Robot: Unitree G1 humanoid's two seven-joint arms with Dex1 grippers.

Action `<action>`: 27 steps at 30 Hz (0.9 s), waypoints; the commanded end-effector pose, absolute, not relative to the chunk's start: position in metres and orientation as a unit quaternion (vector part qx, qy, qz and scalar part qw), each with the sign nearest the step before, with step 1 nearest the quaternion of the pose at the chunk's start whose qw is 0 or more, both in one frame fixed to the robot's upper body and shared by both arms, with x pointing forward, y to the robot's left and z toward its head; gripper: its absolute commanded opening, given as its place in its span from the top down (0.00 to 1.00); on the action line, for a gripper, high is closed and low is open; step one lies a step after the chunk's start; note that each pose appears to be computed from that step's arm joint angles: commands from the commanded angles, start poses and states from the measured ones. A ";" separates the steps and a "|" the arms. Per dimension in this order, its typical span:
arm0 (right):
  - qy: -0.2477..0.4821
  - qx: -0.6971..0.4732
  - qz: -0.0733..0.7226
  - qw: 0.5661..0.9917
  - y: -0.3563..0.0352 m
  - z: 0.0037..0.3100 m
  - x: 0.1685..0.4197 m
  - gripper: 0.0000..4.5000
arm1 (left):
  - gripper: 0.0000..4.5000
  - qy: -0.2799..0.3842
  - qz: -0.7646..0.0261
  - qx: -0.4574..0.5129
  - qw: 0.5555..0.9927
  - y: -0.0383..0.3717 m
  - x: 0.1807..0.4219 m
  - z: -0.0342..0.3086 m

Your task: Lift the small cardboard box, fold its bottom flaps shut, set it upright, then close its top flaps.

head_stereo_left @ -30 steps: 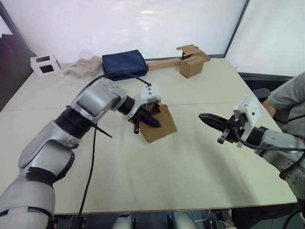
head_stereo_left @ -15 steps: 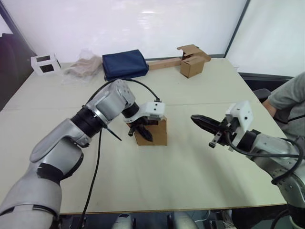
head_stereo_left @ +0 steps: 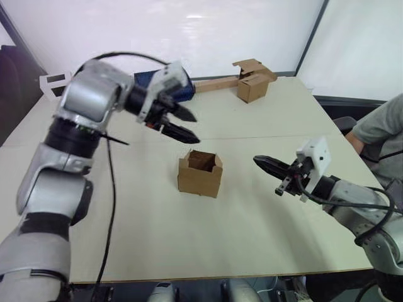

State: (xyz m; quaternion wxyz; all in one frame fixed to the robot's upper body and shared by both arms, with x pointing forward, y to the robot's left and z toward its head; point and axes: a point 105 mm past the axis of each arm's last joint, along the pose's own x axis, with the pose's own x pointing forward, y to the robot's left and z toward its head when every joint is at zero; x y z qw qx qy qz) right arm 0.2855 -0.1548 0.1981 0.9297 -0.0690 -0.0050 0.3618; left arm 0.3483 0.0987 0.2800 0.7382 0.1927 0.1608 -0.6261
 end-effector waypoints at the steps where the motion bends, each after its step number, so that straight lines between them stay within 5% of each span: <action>1: -0.009 -0.064 0.374 0.925 -0.153 0.200 0.283 1.00 | 0.47 0.121 -0.621 0.166 0.757 0.113 0.342 0.284; 7: 0.051 -0.094 0.362 0.926 -0.153 0.171 0.296 1.00 | 0.98 0.105 -0.532 0.104 0.834 0.143 0.362 0.233; 11: 0.080 -0.107 0.358 0.924 -0.143 0.149 0.308 1.00 | 0.98 0.140 -0.487 0.082 0.858 0.148 0.370 0.175; 20: 0.104 -0.100 0.380 0.914 -0.117 0.132 0.325 1.00 | 0.98 0.151 -0.492 0.078 0.854 0.131 0.363 0.138; 27: 0.115 -0.097 0.411 0.899 -0.101 0.125 0.328 1.00 | 0.98 0.185 -0.554 0.073 0.808 0.123 0.331 0.126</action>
